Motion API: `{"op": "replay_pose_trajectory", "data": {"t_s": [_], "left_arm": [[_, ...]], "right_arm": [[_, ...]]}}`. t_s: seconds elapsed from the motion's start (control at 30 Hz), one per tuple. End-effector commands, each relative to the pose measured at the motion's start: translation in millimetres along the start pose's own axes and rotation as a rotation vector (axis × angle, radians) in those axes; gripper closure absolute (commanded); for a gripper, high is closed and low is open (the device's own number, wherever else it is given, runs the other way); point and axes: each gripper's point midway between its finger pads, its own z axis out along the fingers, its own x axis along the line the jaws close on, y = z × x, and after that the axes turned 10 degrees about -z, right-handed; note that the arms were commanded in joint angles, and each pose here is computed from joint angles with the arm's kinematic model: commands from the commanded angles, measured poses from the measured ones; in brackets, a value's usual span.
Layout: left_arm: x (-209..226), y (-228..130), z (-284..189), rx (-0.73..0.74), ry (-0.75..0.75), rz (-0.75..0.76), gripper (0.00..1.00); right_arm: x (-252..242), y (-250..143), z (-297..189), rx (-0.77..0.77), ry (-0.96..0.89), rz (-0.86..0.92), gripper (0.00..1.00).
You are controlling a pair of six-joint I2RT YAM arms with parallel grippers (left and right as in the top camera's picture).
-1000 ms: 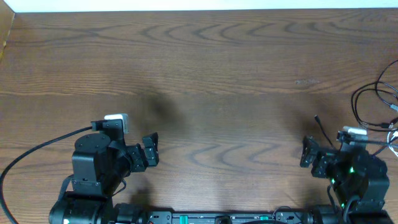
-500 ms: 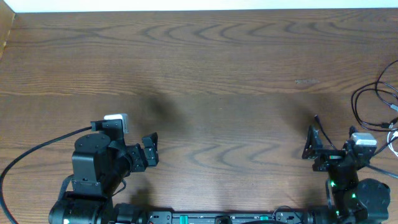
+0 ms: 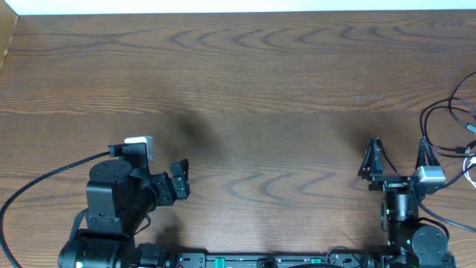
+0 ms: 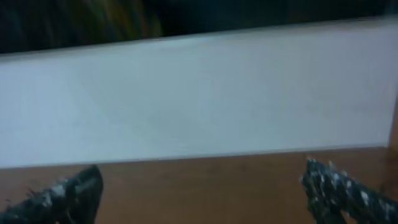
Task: Untangle cables
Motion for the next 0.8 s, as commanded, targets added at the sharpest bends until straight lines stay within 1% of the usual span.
{"op": "replay_pose_trajectory", "data": {"t_s": [0.0, 0.17, 0.4, 0.77], "left_arm": [[2, 0, 1, -0.002, 0.009, -0.008, 0.00], [2, 0, 1, -0.002, 0.009, -0.009, 0.00], [2, 0, 1, -0.002, 0.009, -0.009, 0.00], [2, 0, 1, -0.002, 0.009, -0.008, 0.00]], "right_arm": [[0, -17, 0, 0.009, -0.001, -0.020, 0.01], [1, -32, -1, 0.069, 0.001, -0.030, 0.01], [2, -91, -12, 0.318, 0.003, -0.032, 0.01], [2, -90, -12, 0.310, 0.003, -0.033, 0.01]]}}
